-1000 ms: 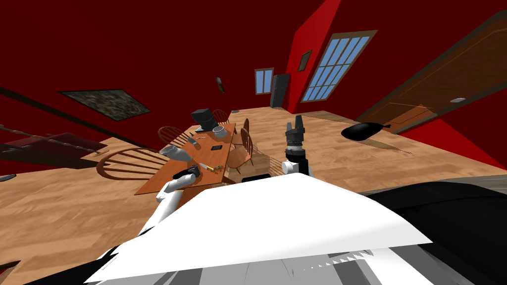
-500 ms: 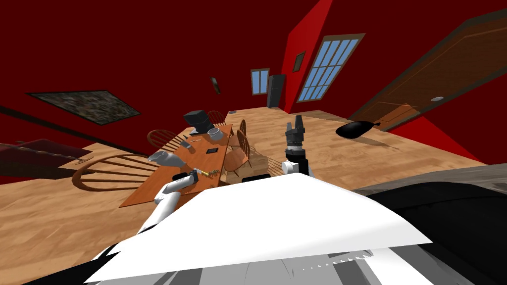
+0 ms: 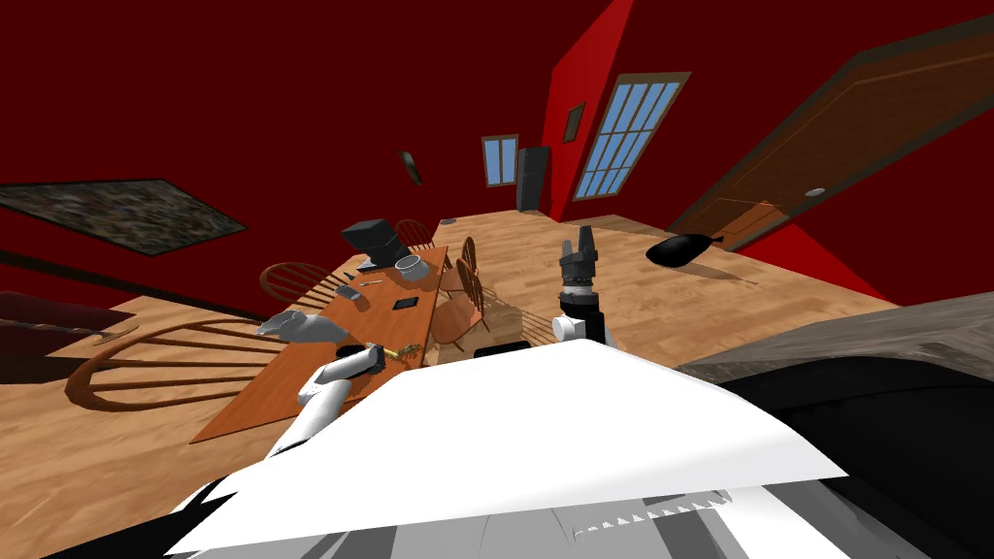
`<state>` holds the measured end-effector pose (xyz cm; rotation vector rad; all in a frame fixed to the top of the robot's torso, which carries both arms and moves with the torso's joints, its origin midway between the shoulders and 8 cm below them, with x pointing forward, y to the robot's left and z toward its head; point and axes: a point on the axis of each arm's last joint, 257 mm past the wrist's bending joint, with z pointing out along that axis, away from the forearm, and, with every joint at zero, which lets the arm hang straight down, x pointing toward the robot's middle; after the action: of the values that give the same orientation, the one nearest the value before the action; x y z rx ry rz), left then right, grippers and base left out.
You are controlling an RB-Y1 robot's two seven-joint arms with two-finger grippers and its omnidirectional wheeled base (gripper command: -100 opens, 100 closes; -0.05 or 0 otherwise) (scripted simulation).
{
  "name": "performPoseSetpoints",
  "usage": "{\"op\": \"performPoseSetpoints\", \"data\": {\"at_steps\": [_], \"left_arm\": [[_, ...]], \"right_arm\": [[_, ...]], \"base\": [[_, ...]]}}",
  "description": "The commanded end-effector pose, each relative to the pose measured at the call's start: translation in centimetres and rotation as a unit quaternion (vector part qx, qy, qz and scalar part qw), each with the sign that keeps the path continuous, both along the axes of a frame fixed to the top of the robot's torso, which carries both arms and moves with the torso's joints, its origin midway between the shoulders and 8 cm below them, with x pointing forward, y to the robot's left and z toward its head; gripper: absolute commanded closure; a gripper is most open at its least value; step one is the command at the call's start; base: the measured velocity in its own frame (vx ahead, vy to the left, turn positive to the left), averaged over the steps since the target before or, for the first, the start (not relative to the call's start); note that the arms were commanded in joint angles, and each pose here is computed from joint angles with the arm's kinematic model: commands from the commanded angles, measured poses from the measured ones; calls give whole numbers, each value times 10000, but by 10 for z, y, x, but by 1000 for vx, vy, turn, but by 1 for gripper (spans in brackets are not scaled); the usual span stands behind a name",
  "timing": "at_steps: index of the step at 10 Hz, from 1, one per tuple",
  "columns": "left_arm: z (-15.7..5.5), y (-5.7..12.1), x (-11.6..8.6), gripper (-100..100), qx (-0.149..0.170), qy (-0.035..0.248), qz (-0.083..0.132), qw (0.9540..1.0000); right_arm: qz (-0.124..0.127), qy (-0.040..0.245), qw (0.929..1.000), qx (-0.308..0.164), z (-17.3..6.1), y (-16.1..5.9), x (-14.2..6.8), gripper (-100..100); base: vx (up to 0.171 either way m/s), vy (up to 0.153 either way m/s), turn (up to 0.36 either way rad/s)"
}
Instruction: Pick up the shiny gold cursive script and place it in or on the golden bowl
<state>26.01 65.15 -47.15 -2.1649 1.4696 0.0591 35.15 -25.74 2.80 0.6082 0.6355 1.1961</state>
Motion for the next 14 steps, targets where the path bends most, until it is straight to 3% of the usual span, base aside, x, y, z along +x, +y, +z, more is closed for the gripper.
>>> {"op": "performPoseSetpoints", "data": {"at_steps": [1, 2, 3, 4, 6, 7, 10, 12, 13, 14], "left_arm": [[-4, 4, -10, -100, -54, 175, 64, 9998], [-4, 4, -10, -100, -54, 175, 64, 9998], [-11, 6, -28, -100, -124, 463, 146, 9987], [-11, 6, -28, -100, -124, 463, 146, 9987], [-20, 7, -59, -100, -236, 941, 268, 9949], [-21, 6, -60, -100, -249, 965, 277, 9946], [-29, 4, -96, -100, -398, 1502, 398, 9870], [-31, 2, -108, -100, -456, 1693, 435, 9836], [-31, 4, -104, -100, -435, 1626, 421, 9848], [-31, 3, -105, 0, -443, 1645, 424, 9845]], "right_arm": [[0, 0, 10000, 0, 0, 0, 0, 0], [0, 0, 10000, 0, 0, 0, 0, 0], [-1, 0, 10000, -1, 0, 0, 0, 0], [0, 0, 10000, 0, 0, 0, 0, 0], [0, 0, 10000, 0, 0, 0, 0, 0], [0, 0, 10000, 0, 0, 0, 0, 0], [0, 0, 10000, 0, 0, 0, 0, 0], [-1, 0, 10000, -1, 0, 0, 0, 0], [-1, 0, 10000, -1, 0, 0, 0, 0], [-1, 0, 10000, -1, 0, 0, 0, 0]], "base": [[45, -42, -66], [21, -10, 14], [49, -17, -125], [50, -18, -81], [68, -47, -143], [63, -34, -73], [67, -29, -143], [49, -20, -73], [17, -8, -12], [0, 0, 0]]}}
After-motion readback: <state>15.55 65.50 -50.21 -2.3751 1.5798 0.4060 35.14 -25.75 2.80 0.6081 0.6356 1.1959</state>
